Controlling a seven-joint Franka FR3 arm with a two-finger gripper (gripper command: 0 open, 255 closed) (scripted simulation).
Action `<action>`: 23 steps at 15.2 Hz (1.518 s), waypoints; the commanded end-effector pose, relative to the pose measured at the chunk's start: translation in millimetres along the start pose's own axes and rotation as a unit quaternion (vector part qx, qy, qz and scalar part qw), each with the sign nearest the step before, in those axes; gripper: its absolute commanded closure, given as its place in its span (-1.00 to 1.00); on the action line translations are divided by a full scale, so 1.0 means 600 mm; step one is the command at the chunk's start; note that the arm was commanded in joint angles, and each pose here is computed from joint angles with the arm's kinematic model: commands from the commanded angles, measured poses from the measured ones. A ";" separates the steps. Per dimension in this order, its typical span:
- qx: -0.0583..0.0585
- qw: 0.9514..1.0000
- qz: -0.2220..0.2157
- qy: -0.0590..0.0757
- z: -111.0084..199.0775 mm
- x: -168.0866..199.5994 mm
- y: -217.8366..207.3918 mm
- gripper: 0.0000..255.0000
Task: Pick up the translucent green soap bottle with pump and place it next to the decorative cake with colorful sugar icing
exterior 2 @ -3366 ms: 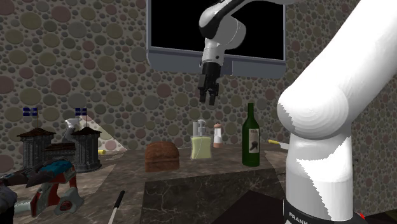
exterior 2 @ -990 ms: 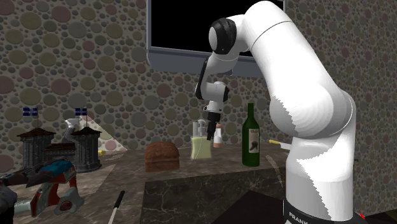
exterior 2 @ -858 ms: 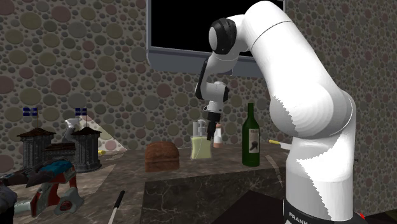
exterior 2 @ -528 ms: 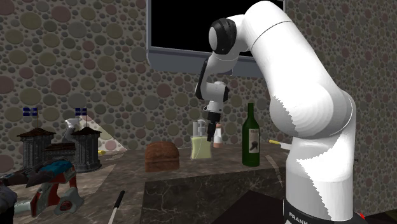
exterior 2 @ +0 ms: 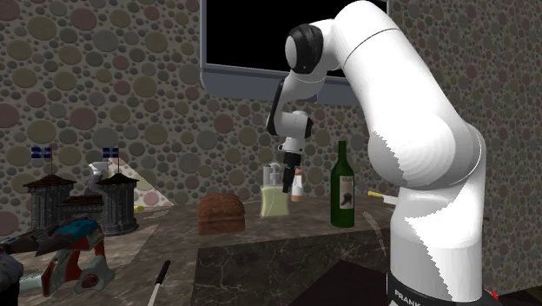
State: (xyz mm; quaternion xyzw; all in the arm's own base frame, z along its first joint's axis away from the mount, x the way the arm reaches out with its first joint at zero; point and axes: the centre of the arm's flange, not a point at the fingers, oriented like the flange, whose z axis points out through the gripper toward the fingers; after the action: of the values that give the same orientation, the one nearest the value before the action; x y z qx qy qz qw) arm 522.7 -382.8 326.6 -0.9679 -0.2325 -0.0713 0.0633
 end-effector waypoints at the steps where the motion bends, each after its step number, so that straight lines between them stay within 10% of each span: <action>1: 0.000 1.000 0.000 0.000 -0.013 0.003 -0.001 1.00; 23: 0.000 1.000 0.000 0.000 -0.203 0.035 -0.018 1.00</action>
State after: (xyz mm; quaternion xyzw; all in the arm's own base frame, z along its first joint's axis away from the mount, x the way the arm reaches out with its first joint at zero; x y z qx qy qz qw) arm 522.1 -382.6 443.5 -0.9678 -0.2328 -0.0713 0.0636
